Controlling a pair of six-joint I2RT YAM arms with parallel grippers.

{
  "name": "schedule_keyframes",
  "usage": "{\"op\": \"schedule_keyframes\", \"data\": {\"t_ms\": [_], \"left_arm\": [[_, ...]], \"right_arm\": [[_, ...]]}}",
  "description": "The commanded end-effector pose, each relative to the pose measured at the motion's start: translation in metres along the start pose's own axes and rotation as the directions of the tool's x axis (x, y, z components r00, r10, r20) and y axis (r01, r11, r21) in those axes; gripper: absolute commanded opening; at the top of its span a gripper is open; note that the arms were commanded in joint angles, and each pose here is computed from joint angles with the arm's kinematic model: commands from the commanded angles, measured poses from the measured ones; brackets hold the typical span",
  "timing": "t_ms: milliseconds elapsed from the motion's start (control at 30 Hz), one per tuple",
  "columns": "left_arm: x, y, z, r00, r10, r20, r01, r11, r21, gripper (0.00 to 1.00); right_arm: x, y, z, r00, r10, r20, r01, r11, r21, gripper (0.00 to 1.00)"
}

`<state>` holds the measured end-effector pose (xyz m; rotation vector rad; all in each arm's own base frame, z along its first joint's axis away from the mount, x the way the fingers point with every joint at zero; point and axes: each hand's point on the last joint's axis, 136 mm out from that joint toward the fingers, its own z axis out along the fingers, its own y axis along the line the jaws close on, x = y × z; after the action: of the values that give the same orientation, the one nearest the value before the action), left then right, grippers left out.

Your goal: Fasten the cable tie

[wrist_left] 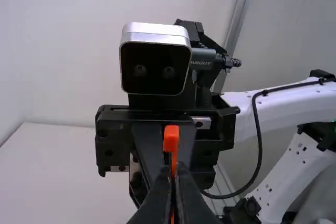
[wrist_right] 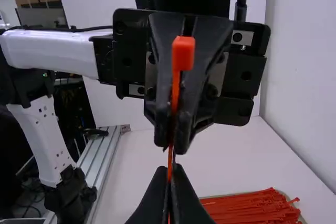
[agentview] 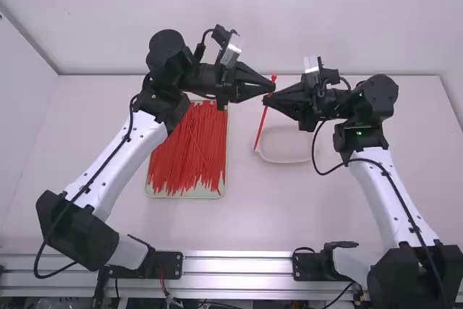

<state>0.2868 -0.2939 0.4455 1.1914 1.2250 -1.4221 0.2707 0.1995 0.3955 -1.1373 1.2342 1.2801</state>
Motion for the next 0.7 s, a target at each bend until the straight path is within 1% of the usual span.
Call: {"op": "schedule_keyframes", "data": {"t_ms": [0, 67, 133, 167, 267, 300, 333, 367, 467, 500, 567, 667], "left_arm": [[-0.003, -0.006, 0.003, 1.0, 0.012, 0.006, -0.012, 1.0, 0.006, 0.02], [-0.005, -0.006, 0.002, 1.0, 0.023, 0.01, -0.023, 1.0, 0.006, 0.02], [-0.01, -0.001, 0.0, 1.0, -0.004, 0.027, 0.005, 1.0, -0.022, 0.02], [-0.011, 0.001, 0.0, 0.999, -0.018, 0.033, 0.019, 0.999, -0.033, 0.02], [-0.013, 0.011, -0.003, 0.998, -0.026, 0.049, 0.03, 0.996, -0.083, 0.02], [-0.013, 0.013, -0.006, 0.998, -0.024, 0.049, 0.028, 0.995, -0.093, 0.02], [-0.014, 0.014, -0.008, 0.998, -0.024, 0.05, 0.029, 0.995, -0.098, 0.02], [-0.015, 0.017, -0.012, 0.998, -0.025, 0.053, 0.031, 0.993, -0.11, 0.02], [-0.017, 0.036, -0.026, 0.995, -0.062, 0.082, 0.077, 0.977, -0.197, 0.02], [-0.017, 0.037, -0.027, 0.995, -0.062, 0.083, 0.078, 0.977, -0.201, 0.02], [-0.017, 0.05, -0.04, 0.991, -0.084, 0.1, 0.107, 0.96, -0.258, 0.02], [-0.018, 0.062, -0.056, 0.984, -0.126, 0.126, 0.159, 0.94, -0.301, 0.02]], "right_arm": [[-0.011, 0.003, 0.001, 0.999, -0.035, 0.002, 0.035, 0.999, -0.008, 0.0], [-0.01, 0.003, 0.001, 0.999, -0.037, 0.001, 0.037, 0.999, -0.01, 0.01], [-0.01, 0.003, 0.001, 0.999, -0.037, 0.001, 0.037, 0.999, -0.011, 0.07], [-0.01, 0.003, 0.001, 0.999, -0.037, 0.001, 0.037, 0.999, -0.011, 0.12], [-0.009, 0.005, 0.001, 0.999, -0.034, -0.004, 0.034, 0.999, -0.02, 0.33], [-0.009, 0.005, 0.001, 1.0, -0.028, -0.005, 0.028, 0.999, -0.02, 0.46], [-0.008, 0.004, 0.001, 1.0, -0.02, -0.006, 0.02, 1.0, -0.02, 0.87], [-0.007, 0.004, 0.001, 1.0, -0.006, -0.007, 0.006, 1.0, -0.019, 0.98], [-0.003, 0.005, -0.005, 1.0, 0.016, -0.024, -0.017, 0.999, -0.031, 0.98], [-0.003, 0.005, -0.005, 1.0, 0.015, -0.025, -0.016, 0.999, -0.032, 0.98], [0.002, 0.012, -0.009, 0.998, -0.049, -0.046, 0.045, 0.996, -0.078, 0.98], [0.004, 0.01, -0.01, 0.998, -0.052, -0.045, 0.049, 0.996, -0.074, 0.98]]}}
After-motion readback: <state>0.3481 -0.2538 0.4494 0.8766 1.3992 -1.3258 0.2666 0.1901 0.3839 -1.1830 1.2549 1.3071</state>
